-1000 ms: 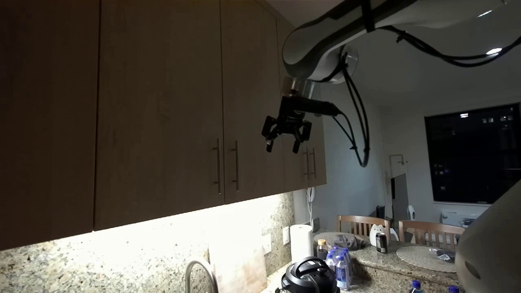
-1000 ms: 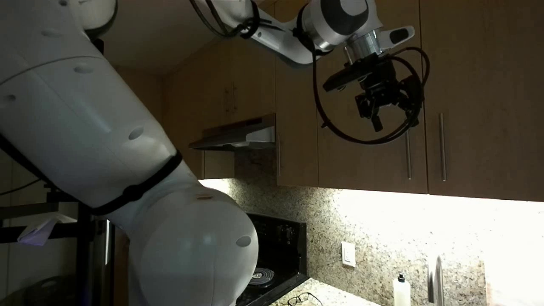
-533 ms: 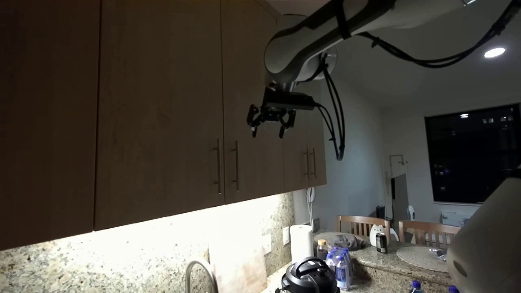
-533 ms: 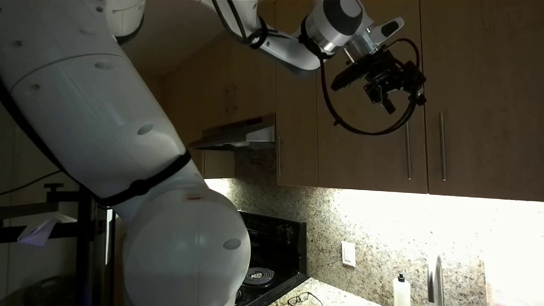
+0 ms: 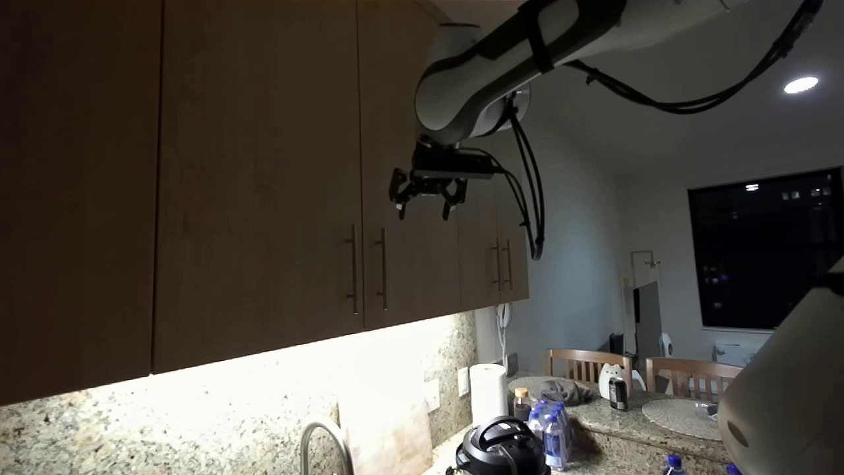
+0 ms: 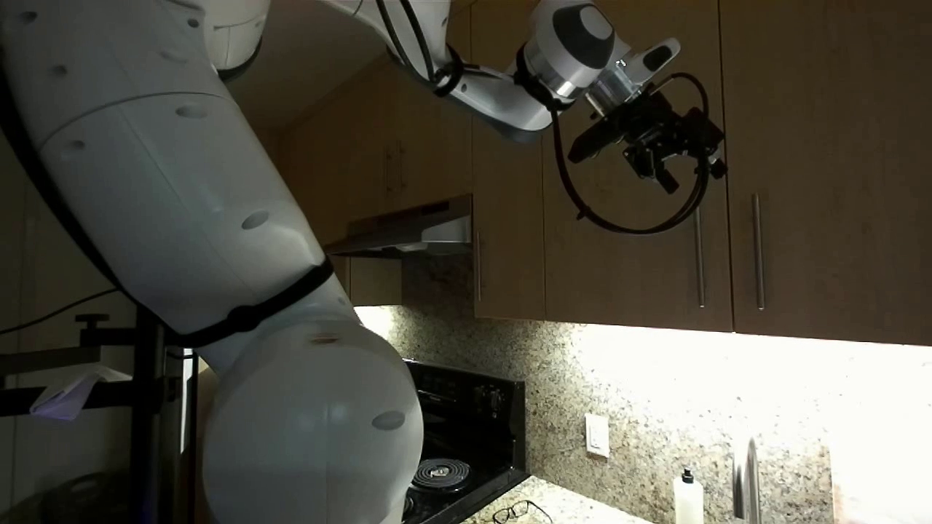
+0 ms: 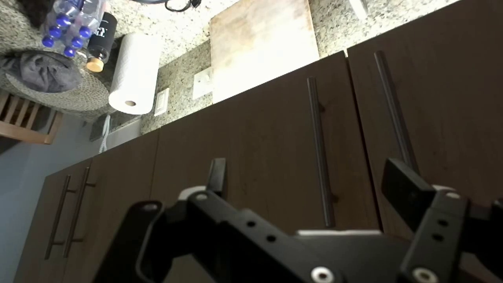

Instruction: Open the third cabinet door from the right

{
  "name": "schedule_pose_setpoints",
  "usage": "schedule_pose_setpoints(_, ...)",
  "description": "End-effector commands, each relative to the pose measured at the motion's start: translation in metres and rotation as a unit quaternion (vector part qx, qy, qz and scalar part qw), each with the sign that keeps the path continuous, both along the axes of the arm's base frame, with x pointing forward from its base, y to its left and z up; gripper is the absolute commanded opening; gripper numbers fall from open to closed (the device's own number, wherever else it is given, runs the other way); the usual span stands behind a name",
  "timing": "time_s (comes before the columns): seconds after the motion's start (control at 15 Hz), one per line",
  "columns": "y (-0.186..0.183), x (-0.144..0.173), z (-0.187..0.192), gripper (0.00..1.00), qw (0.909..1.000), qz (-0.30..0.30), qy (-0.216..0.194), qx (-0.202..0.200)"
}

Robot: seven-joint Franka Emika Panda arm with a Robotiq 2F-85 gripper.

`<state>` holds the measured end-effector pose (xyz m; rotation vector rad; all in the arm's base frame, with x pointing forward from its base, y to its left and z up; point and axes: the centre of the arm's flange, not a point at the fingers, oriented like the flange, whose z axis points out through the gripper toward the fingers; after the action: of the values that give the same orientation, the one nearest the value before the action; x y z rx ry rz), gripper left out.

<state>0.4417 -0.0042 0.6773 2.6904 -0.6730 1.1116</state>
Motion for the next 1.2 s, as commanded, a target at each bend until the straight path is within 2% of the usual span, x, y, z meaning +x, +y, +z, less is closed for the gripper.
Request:
schedule_pose_setpoints(0.0, 0.0, 0.0, 0.0, 1.0, 1.0, 0.0, 0.0, 0.0)
schedule_pose_setpoints(0.33, 0.011, 0.014, 0.002, 1.0, 0.9996, -0.019, -0.011, -0.016)
schedule_pose_setpoints(0.73, 0.038, 0.046, 0.009, 1.0, 0.9945, -0.064, -0.045, -0.07)
schedule_pose_setpoints(1.13, 0.032, 0.087, -0.003, 1.0, 0.9929, -0.09, -0.023, -0.075)
